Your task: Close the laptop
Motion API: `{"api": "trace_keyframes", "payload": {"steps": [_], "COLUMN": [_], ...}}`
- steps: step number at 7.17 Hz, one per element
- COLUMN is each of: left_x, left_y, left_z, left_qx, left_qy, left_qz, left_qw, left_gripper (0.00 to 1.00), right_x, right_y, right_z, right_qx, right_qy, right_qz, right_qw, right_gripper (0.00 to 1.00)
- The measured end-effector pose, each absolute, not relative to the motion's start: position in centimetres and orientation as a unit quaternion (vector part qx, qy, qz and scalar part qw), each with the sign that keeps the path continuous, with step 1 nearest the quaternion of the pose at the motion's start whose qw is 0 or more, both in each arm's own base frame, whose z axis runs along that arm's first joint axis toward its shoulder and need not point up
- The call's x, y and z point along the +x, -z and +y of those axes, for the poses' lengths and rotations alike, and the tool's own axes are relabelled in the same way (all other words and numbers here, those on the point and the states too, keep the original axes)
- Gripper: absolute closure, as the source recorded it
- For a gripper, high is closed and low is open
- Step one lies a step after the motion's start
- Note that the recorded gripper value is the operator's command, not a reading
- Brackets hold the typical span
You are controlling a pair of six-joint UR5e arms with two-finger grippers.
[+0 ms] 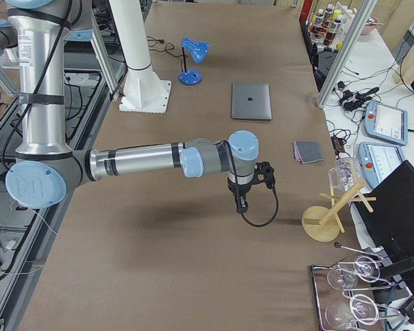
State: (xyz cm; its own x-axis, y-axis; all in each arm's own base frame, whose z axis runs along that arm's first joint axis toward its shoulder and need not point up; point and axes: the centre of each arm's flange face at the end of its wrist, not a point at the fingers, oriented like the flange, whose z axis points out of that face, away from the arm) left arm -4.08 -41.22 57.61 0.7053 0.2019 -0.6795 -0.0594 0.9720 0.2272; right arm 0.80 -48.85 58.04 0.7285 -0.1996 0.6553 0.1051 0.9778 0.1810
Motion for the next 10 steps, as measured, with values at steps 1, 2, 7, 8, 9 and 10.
{"api": "trace_keyframes", "payload": {"steps": [1, 2, 7, 8, 9, 10], "left_x": [-4.3, -4.4, -4.5, -4.5, -4.4, -4.4], "left_y": [-58.5, -59.0, -59.5, -59.4, -59.3, -59.1], "left_z": [-40.9, -40.8, -40.6, -40.7, -40.7, -40.7], "left_qx": [0.087, 0.083, 0.077, 0.078, 0.080, 0.081], "left_qy": [-0.067, -0.065, -0.060, -0.061, -0.061, -0.061], "left_qz": [0.376, 0.376, 0.377, 0.377, 0.378, 0.379], "left_qw": [0.920, 0.921, 0.921, 0.921, 0.921, 0.920], "left_gripper": [0.03, 0.03, 0.03, 0.03, 0.03, 0.03], "right_x": [0.8, 0.8, 0.8, 0.8, 0.8, 0.8], "right_y": [-57.7, -57.6, -58.0, -58.2, -58.3, -58.4], "right_z": [-48.7, -48.6, -47.9, -47.7, -47.6, -47.6], "right_qx": [0.066, 0.066, 0.065, 0.063, 0.062, 0.062], "right_qy": [0.083, 0.083, 0.084, 0.084, 0.084, 0.084], "right_qz": [-0.360, -0.364, -0.371, -0.371, -0.371, -0.371], "right_qw": [0.927, 0.925, 0.923, 0.923, 0.923, 0.923], "right_gripper": [0.00, 0.00, 0.00, 0.00, 0.00, 0.00]}}
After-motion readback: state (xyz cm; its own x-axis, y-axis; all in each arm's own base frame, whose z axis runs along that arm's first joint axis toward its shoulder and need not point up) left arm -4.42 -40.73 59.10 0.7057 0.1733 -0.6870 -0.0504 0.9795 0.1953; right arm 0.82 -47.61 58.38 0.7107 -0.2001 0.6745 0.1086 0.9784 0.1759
